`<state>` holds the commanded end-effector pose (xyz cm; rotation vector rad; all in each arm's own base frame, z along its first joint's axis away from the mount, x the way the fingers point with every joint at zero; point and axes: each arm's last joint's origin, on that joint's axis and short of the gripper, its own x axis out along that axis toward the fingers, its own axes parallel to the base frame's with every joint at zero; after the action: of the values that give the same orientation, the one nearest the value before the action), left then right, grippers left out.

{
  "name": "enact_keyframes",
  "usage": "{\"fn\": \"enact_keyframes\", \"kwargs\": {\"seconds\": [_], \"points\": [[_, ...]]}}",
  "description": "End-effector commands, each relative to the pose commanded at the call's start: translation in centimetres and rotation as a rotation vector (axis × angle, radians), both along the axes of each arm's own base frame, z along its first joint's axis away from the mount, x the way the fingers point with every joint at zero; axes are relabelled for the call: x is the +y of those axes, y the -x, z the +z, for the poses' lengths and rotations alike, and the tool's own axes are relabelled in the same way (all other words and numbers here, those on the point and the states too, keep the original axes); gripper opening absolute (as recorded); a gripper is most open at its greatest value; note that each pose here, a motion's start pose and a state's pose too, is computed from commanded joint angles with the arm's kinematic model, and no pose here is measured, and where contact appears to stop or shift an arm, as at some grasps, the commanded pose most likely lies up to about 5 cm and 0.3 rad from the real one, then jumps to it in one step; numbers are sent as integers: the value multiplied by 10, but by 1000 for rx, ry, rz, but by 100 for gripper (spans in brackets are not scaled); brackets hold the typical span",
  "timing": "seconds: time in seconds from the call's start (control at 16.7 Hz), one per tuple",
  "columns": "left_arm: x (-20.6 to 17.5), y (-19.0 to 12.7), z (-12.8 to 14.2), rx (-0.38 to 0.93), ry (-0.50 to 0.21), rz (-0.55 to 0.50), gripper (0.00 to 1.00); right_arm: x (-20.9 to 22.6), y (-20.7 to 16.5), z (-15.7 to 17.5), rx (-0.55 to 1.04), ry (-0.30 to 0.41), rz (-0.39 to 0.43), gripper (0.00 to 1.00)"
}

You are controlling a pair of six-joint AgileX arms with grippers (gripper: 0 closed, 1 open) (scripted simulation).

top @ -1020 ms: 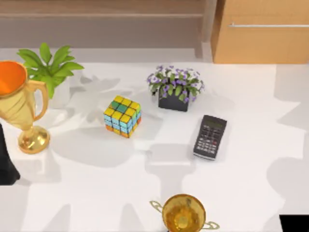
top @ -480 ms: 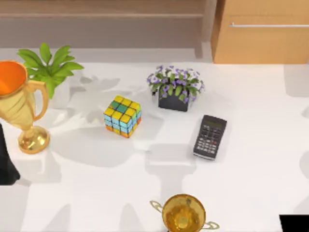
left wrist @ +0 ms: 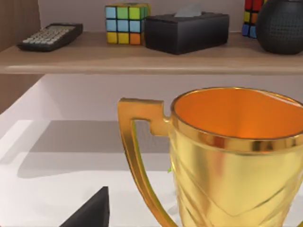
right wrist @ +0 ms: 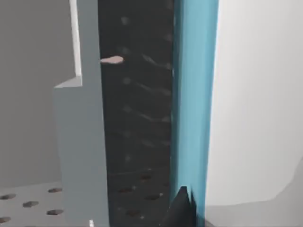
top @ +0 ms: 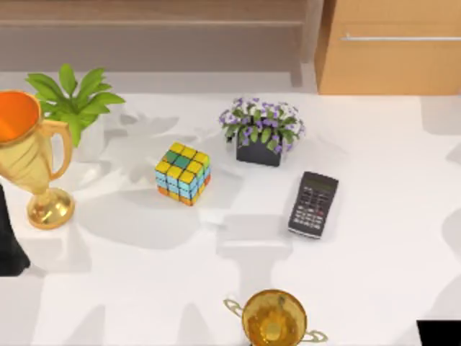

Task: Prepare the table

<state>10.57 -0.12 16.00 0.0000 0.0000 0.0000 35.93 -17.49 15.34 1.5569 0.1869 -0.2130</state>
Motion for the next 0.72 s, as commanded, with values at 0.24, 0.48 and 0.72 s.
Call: {"fn": "enact_keyframes", "kwargs": {"seconds": [0.24,0.48,0.72], "points": [[0,0,0,0,0,0,100,-2,-11,-5,9,-3,-7,0],[0,0,0,0,0,0,100,-2,-11,-5,9,-3,-7,15],[0,0,0,0,0,0,100,-2,-11,-5,9,-3,-7,45]]}}
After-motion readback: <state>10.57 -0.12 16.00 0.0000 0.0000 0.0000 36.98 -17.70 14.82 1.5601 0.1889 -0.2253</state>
